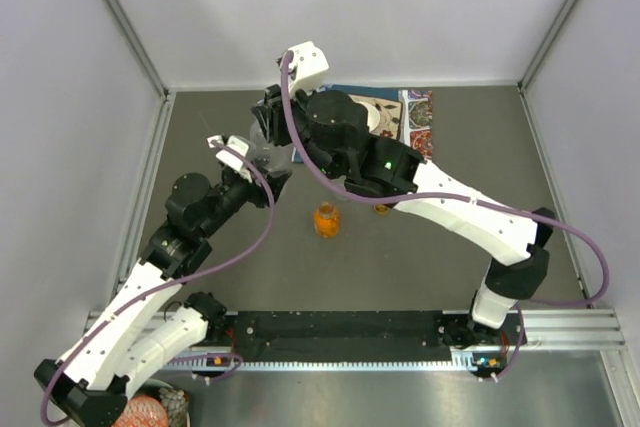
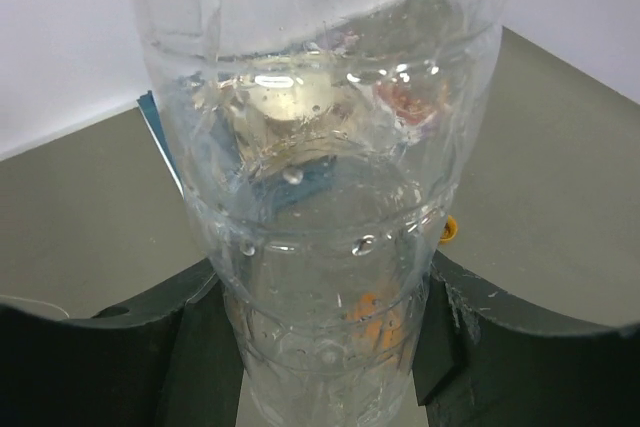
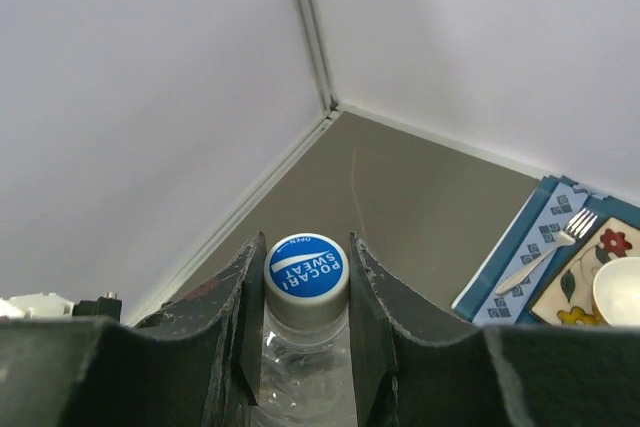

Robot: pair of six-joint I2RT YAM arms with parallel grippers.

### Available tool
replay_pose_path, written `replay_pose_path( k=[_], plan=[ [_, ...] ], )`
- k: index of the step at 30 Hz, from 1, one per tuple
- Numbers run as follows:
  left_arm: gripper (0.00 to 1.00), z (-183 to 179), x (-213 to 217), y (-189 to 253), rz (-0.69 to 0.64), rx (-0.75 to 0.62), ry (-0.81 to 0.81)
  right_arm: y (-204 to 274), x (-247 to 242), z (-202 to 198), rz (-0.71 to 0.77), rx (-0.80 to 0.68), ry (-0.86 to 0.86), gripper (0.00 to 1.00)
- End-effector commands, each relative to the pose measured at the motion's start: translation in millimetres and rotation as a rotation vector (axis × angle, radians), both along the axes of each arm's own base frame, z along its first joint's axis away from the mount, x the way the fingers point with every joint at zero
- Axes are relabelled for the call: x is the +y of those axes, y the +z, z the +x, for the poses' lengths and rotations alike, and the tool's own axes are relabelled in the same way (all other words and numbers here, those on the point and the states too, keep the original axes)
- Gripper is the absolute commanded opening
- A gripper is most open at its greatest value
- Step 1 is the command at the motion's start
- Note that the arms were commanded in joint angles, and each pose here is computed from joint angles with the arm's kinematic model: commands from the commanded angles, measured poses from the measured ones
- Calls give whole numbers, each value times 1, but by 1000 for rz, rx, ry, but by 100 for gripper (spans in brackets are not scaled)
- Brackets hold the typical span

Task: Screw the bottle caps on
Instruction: Screw the bottle cap onto the plastic bottle.

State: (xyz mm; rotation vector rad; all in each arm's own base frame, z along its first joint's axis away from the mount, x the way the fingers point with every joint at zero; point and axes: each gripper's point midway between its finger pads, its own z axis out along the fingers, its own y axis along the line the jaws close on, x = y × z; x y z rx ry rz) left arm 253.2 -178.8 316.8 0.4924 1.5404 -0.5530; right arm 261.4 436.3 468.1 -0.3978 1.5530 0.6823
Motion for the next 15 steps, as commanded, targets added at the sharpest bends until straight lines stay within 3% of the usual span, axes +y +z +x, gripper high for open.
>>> replay_pose_path(
  k=[1, 2, 4, 7, 11, 15],
  plan=[
    [0, 0, 5, 57, -83, -162, 17, -22, -2, -6, -113, 33, -11, 27],
    [0, -2, 2, 56, -84, -162, -3, -16, 1, -12, -99, 31, 30, 40],
    [0, -11, -7, 51, -88, -149, -74, 7, -12, -22, -51, 8, 88, 57],
    [0, -23, -18, 48, -90, -154, -165, 39, -38, -39, 48, -30, 228, 69],
    [0, -35, -28, 46, -86, -170, -255, 77, -74, -67, 201, -98, 432, 72],
    [0, -42, -32, 44, -85, -170, -300, 78, -92, -80, 210, -176, 543, 66]
  ],
)
